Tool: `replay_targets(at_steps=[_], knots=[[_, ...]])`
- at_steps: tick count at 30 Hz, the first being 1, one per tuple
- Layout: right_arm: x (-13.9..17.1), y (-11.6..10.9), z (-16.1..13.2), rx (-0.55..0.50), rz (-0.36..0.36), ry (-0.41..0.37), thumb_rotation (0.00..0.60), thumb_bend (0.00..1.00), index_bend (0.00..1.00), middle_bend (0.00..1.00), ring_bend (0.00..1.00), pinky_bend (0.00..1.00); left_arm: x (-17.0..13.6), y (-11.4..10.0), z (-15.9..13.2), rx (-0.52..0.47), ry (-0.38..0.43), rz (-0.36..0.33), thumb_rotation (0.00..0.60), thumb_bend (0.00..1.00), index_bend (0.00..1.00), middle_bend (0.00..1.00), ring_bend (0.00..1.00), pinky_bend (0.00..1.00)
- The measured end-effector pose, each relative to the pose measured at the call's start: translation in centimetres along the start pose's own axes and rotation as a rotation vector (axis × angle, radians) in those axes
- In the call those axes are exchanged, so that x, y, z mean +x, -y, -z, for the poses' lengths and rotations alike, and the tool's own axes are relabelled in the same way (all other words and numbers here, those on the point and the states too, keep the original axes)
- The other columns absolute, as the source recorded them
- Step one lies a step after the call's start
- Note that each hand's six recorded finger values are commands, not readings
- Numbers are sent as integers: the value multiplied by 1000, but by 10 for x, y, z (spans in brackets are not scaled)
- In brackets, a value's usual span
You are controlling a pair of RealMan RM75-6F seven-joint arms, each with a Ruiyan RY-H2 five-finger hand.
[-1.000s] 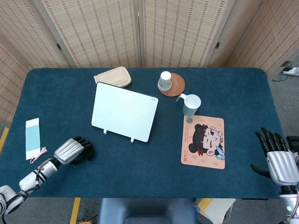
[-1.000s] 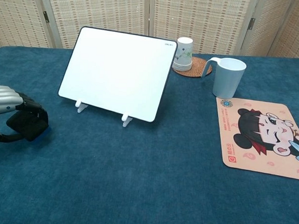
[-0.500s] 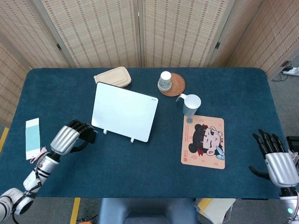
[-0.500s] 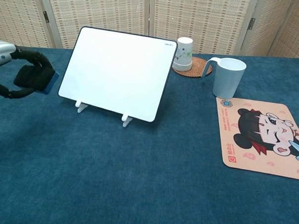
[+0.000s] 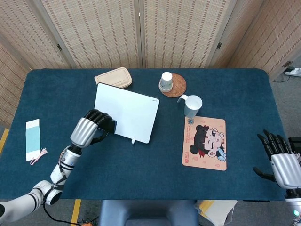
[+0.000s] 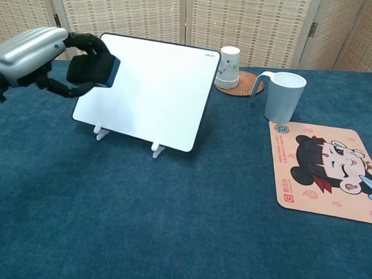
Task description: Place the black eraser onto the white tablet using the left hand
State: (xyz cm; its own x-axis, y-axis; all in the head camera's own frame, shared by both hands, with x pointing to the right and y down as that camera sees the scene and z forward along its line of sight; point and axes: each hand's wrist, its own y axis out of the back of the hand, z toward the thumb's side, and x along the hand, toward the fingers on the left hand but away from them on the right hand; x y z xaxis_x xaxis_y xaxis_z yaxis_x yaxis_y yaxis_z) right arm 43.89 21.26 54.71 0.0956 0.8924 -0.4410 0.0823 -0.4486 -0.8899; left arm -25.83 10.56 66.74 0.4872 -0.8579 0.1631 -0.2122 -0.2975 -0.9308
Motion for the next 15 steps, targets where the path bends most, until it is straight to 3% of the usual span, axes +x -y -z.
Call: replay_targets(at_steps=[7,15], knots=[[-1,1,1,-4,-12,-3,600,197,0,0,0,0,17,11,-25,-64,23,-11,600,440,385,415,278,244],[-1,0,4,-12,-15,2,600,197,0,0,0,0,35,28,-33,-63,30,-18,600,441,384,414,274,239]])
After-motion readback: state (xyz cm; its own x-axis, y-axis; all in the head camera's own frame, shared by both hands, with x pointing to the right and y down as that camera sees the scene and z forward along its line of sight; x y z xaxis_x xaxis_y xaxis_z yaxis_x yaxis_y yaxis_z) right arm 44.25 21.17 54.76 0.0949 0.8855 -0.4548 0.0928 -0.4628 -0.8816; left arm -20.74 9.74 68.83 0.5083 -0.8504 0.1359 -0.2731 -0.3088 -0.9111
